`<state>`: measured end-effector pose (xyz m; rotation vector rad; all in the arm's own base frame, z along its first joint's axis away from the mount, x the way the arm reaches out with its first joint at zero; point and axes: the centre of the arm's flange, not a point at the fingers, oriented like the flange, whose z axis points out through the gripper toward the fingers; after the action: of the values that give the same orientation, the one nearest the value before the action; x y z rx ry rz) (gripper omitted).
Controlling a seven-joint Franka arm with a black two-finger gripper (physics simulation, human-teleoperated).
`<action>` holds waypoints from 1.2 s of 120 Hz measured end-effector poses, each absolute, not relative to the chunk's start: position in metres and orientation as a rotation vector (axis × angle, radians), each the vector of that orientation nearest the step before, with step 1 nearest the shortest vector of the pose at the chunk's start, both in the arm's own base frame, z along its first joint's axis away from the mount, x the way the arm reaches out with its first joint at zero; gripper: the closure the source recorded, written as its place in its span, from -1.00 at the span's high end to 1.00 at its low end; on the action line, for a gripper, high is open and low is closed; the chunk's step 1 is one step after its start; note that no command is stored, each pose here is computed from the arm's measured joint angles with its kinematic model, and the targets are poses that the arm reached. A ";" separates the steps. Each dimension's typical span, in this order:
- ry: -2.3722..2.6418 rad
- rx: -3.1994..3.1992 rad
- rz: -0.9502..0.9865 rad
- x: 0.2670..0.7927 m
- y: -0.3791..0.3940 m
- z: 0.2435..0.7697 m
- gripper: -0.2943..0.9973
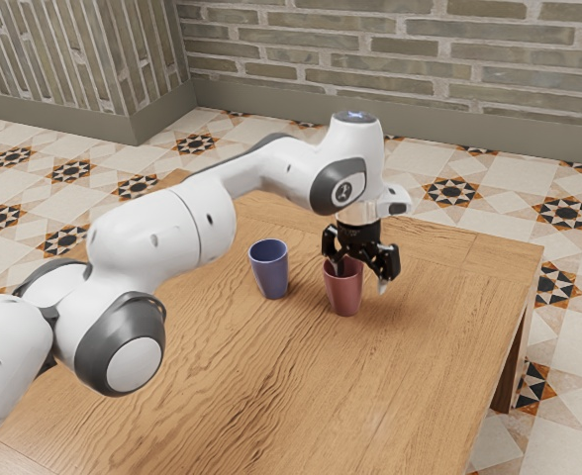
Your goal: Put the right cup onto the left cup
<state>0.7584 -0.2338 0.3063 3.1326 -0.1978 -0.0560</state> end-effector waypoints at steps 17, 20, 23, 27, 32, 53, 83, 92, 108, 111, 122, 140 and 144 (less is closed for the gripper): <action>-0.196 3.132 -0.054 0.758 -0.234 0.298 0.50; -0.196 3.132 -0.051 0.759 -0.234 0.298 0.44; -0.195 3.131 -0.048 0.759 -0.234 0.298 0.38; -0.195 3.131 -0.044 0.759 -0.234 0.298 0.27; -0.194 3.130 -0.040 0.759 -0.234 0.298 0.12; -0.187 3.129 -0.031 0.760 -0.233 0.298 -0.38; -0.173 3.131 -0.037 0.760 -0.231 0.296 -0.61; -0.169 3.133 -0.036 0.760 -0.230 0.297 -0.64; -0.166 3.137 -0.022 0.760 -0.230 0.305 -0.66; -0.166 3.139 -0.017 0.760 -0.230 0.308 -0.66; -0.166 3.144 -0.008 0.759 -0.229 0.318 -0.66; -0.179 3.158 0.010 0.754 -0.233 0.346 -0.66; -0.182 3.162 0.008 0.751 -0.234 0.353 -0.66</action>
<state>0.7507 -0.2341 0.3533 3.1624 -0.1815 0.0077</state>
